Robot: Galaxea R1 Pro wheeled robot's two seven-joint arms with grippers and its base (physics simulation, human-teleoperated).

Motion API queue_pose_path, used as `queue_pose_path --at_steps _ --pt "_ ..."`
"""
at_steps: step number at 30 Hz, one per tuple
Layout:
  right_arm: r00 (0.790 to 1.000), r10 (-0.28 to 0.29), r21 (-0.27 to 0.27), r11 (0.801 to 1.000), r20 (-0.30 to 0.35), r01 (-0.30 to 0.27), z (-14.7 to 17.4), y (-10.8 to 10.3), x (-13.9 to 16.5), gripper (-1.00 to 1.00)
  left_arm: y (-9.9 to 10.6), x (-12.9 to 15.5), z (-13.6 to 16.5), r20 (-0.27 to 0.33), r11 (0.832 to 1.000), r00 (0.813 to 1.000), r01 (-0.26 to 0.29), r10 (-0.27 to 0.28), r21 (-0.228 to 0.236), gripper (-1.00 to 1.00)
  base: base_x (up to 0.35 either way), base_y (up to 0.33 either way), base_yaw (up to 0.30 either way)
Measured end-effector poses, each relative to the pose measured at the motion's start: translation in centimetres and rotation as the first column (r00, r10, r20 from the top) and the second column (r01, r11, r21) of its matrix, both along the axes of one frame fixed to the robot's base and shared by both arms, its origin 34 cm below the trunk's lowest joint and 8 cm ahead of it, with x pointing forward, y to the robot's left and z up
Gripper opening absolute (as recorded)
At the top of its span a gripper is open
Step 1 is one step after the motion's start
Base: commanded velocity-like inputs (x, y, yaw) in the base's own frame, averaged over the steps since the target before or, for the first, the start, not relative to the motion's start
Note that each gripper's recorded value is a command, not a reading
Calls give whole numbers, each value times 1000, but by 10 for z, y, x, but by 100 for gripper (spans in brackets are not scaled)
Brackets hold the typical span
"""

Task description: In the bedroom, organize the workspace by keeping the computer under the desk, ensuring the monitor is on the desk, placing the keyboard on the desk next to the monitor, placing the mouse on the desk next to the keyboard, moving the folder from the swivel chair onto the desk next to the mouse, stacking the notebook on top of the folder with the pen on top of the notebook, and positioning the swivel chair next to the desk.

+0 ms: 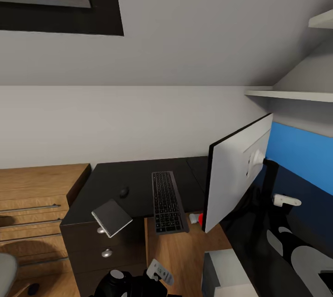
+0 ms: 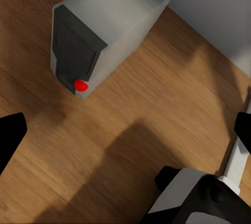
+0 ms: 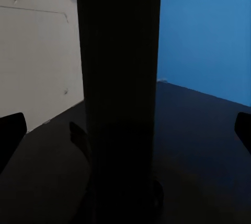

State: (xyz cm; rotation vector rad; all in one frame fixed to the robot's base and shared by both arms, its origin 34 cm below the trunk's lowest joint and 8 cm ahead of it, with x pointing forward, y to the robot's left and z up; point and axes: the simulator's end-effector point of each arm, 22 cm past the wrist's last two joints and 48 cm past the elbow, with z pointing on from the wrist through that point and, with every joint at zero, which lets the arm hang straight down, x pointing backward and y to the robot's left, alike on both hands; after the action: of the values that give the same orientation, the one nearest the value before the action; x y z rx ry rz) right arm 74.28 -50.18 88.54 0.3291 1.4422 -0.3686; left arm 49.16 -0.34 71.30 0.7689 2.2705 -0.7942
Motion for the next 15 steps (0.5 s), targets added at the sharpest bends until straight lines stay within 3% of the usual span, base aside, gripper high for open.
queue_pose_path --at_steps 5,15 --pt "1000 0 0 1000 0 0 0 0 0 100 -1 -1 0 -2 1000 1000 0 0 -1 100 156 0 0" --pt "1000 -1 -1 1000 0 1 0 -1 0 100 0 -1 -3 -7 1000 1000 -1 1 1 100 26 0 0"
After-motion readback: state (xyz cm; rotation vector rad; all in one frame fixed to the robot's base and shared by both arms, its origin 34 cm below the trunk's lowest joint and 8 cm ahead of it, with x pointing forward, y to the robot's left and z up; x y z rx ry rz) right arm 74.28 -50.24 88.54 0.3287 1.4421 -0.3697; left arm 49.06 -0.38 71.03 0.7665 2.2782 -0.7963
